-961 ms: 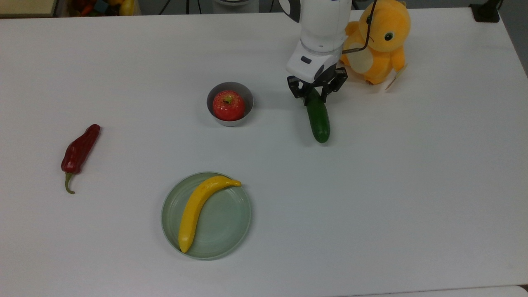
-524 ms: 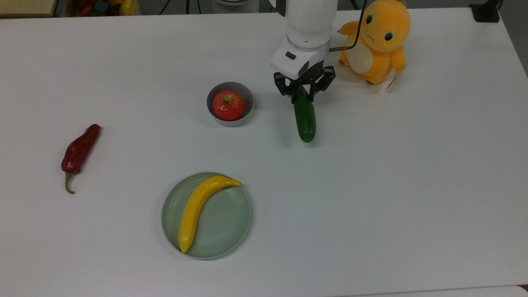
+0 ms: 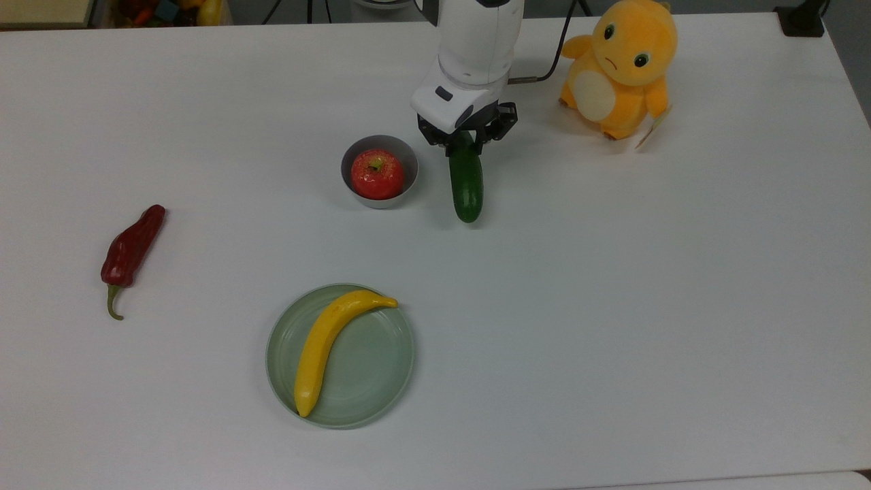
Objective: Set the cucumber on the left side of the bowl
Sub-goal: 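Carry the cucumber toward the grey bowl and set it beside the bowl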
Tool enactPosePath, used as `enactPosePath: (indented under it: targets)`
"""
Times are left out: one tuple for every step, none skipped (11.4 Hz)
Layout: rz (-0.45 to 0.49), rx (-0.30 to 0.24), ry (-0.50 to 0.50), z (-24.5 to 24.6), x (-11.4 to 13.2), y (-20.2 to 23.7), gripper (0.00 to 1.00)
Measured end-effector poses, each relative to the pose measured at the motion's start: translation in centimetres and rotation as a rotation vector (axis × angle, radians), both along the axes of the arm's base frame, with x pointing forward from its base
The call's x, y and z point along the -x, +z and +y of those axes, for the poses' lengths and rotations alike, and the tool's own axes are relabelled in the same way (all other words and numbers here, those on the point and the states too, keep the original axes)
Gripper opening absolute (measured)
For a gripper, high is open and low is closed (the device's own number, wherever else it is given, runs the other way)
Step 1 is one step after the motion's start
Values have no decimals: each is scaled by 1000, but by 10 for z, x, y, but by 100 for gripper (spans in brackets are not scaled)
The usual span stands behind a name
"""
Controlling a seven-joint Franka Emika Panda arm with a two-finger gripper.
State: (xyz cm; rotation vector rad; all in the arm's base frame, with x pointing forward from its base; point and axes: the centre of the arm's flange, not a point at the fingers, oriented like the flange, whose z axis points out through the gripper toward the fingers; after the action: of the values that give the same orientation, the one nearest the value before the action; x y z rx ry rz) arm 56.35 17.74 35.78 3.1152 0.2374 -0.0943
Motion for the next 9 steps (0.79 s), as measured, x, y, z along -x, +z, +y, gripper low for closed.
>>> enactPosePath:
  targets:
    - [5, 2, -1, -1, 1, -1, 45]
    - [14, 5, -2, -2, 2, -2, 45]
    - [19, 7, -4, -3, 2, -2, 45]
    - [23, 9, -7, -5, 2, -3, 45]
    - [27, 10, -9, -7, 2, -5, 45]
    - [31, 12, -9, -7, 3, -6, 45]
    - [35, 13, -9, -7, 4, -8, 45]
    - [38, 14, -9, -7, 5, -9, 45]
    - [41, 15, -9, -8, 6, -10, 45]
